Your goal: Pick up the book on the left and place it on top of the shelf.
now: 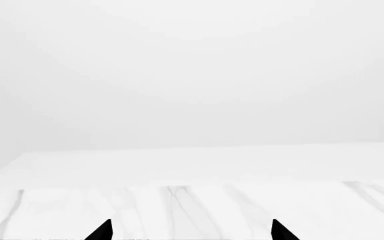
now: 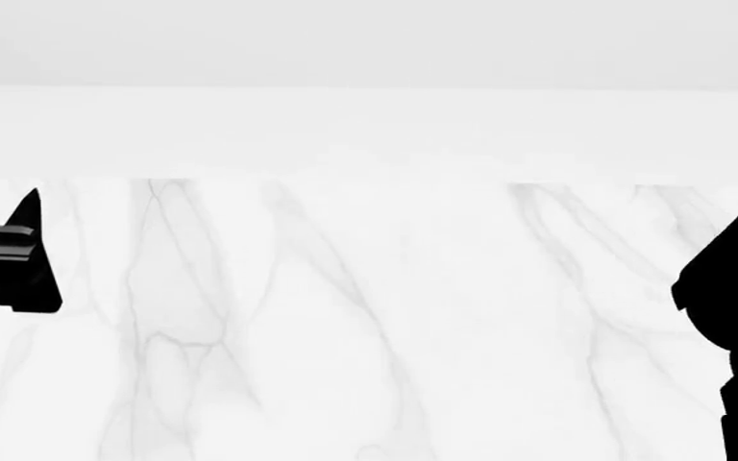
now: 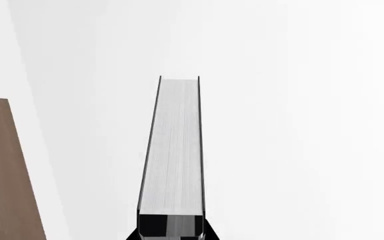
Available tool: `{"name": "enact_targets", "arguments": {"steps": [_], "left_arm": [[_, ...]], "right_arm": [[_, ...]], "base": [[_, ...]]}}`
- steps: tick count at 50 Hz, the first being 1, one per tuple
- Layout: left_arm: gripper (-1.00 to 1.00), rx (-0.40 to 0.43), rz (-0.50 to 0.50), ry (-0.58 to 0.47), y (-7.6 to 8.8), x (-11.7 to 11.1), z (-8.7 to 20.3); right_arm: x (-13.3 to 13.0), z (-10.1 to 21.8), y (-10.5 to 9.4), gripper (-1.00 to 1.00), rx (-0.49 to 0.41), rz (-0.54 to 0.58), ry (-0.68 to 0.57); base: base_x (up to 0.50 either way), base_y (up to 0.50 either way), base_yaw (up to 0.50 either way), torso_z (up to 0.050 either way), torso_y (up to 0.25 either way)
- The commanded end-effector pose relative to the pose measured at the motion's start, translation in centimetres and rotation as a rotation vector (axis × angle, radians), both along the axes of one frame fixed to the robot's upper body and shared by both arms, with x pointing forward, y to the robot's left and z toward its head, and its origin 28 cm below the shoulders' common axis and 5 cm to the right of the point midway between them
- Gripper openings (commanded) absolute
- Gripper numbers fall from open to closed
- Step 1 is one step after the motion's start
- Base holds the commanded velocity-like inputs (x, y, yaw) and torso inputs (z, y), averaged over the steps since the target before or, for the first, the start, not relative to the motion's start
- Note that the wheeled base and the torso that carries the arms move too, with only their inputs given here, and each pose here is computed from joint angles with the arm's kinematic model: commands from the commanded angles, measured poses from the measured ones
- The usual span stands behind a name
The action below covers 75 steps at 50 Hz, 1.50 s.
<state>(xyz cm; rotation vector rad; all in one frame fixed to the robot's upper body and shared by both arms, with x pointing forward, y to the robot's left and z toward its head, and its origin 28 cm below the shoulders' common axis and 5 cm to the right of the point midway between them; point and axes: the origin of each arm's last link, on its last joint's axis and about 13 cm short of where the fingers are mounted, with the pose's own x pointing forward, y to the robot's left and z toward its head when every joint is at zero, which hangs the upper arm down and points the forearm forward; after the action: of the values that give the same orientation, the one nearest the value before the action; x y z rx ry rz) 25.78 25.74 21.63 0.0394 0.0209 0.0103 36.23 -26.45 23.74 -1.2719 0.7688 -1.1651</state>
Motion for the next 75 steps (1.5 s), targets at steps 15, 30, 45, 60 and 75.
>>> {"name": "enact_targets", "arguments": {"steps": [15, 30, 45, 60, 75], "left_arm": [[1.00, -0.004, 0.010, 0.006, 0.3, -0.3, -0.4], [1.00, -0.007, 0.019, 0.007, 0.5, -0.4, -0.6], [1.00, -0.008, 0.020, 0.009, 0.5, -0.4, -0.7], [1.00, -0.011, 0.023, 0.009, 0.6, -0.4, -0.8], [1.00, -0.011, 0.020, 0.013, 0.6, -0.3, -1.1]], "right_arm": [[-1.4, -2.5, -1.6, -1.00, 0.110, -0.095, 0.033], [-1.7, -3.8, -1.6, -1.00, 0.175, -0.109, 0.030], [-1.8, -4.4, -1.6, -1.00, 0.174, -0.110, 0.044], [-1.4, -4.3, -1.3, 1.00, 0.151, -0.075, 0.013], [1.8, -2.9, 1.7, 1.00, 0.297, 0.256, -0.046]], "base": [[0.00, 0.00, 0.00, 0.000, 0.001], [0.00, 0.00, 0.00, 0.000, 0.001], [0.00, 0.00, 0.00, 0.000, 0.001], [0.00, 0.00, 0.00, 0.000, 0.001], [0.00, 0.00, 0.00, 0.000, 0.000]]}}
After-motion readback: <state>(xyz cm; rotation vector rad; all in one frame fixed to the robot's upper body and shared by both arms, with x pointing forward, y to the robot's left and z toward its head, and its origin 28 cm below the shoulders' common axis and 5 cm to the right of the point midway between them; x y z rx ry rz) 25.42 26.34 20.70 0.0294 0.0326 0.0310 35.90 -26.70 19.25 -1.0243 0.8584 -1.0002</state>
